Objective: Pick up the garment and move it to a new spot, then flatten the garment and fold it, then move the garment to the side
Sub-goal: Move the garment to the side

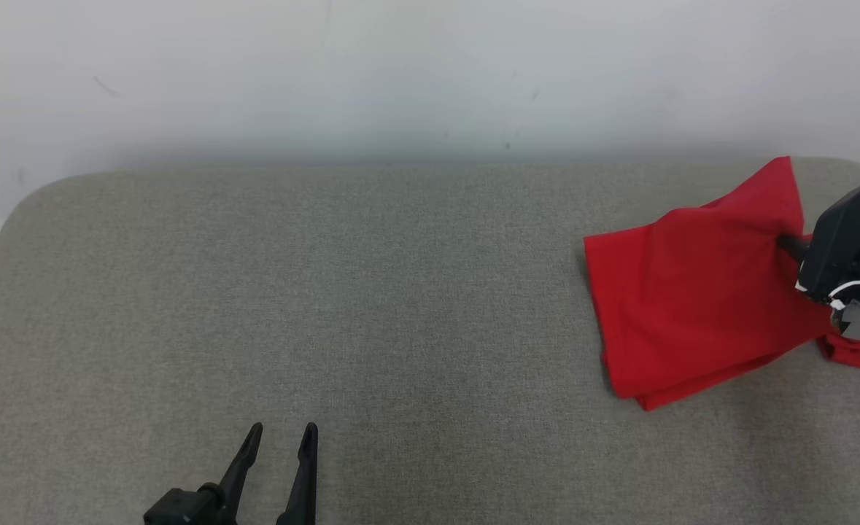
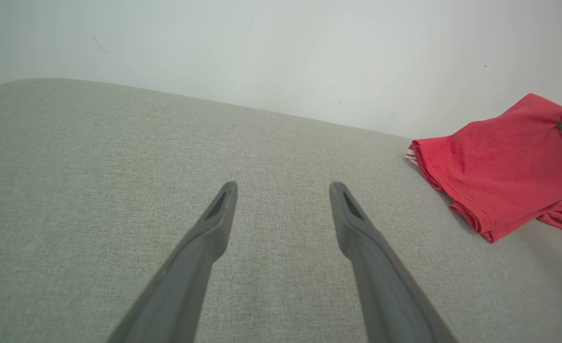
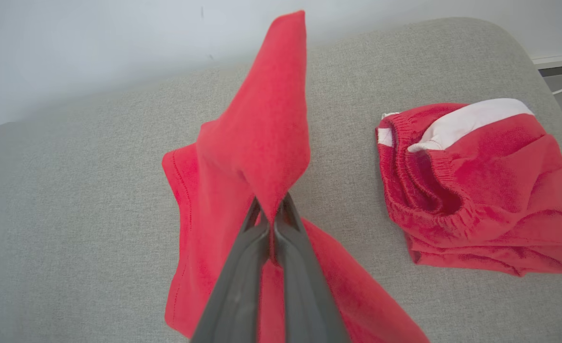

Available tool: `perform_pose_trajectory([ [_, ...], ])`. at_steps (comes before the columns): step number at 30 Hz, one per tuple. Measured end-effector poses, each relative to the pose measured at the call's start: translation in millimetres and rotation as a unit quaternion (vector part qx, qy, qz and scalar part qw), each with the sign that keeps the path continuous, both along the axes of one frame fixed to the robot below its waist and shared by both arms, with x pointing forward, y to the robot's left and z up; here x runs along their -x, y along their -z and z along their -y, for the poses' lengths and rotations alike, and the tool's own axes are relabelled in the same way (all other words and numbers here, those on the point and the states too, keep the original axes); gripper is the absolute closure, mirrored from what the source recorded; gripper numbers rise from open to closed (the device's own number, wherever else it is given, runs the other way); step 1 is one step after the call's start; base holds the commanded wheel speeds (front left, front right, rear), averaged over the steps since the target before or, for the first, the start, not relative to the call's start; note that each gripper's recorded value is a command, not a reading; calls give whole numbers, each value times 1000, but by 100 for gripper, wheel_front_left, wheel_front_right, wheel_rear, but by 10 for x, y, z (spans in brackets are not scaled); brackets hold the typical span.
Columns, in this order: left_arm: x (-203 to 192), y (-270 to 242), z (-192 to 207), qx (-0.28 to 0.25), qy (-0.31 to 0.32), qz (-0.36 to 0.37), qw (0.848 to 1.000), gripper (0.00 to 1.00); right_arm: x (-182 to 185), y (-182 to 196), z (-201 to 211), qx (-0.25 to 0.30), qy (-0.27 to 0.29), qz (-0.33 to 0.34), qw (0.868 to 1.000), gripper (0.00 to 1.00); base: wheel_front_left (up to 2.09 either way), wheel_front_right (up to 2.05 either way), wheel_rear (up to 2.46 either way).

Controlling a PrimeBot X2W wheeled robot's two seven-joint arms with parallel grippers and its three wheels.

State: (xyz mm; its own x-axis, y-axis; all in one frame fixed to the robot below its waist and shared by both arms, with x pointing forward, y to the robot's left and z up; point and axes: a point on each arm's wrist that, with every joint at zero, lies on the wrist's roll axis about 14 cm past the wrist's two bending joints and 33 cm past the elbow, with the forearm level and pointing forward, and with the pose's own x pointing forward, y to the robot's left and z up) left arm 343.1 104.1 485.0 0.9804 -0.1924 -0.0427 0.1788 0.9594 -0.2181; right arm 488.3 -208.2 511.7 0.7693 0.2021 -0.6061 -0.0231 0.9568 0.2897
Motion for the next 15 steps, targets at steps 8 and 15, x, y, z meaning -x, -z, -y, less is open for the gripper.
perform_pose_trajectory([
  [8,-105,13,24,-7,11,-1,1000,0,-121,-42,233,25,19,4,999,100,0,0,0],
  [15,-169,78,58,-10,22,-12,1000,0,-200,-114,613,73,46,10,996,100,0,0,0],
])
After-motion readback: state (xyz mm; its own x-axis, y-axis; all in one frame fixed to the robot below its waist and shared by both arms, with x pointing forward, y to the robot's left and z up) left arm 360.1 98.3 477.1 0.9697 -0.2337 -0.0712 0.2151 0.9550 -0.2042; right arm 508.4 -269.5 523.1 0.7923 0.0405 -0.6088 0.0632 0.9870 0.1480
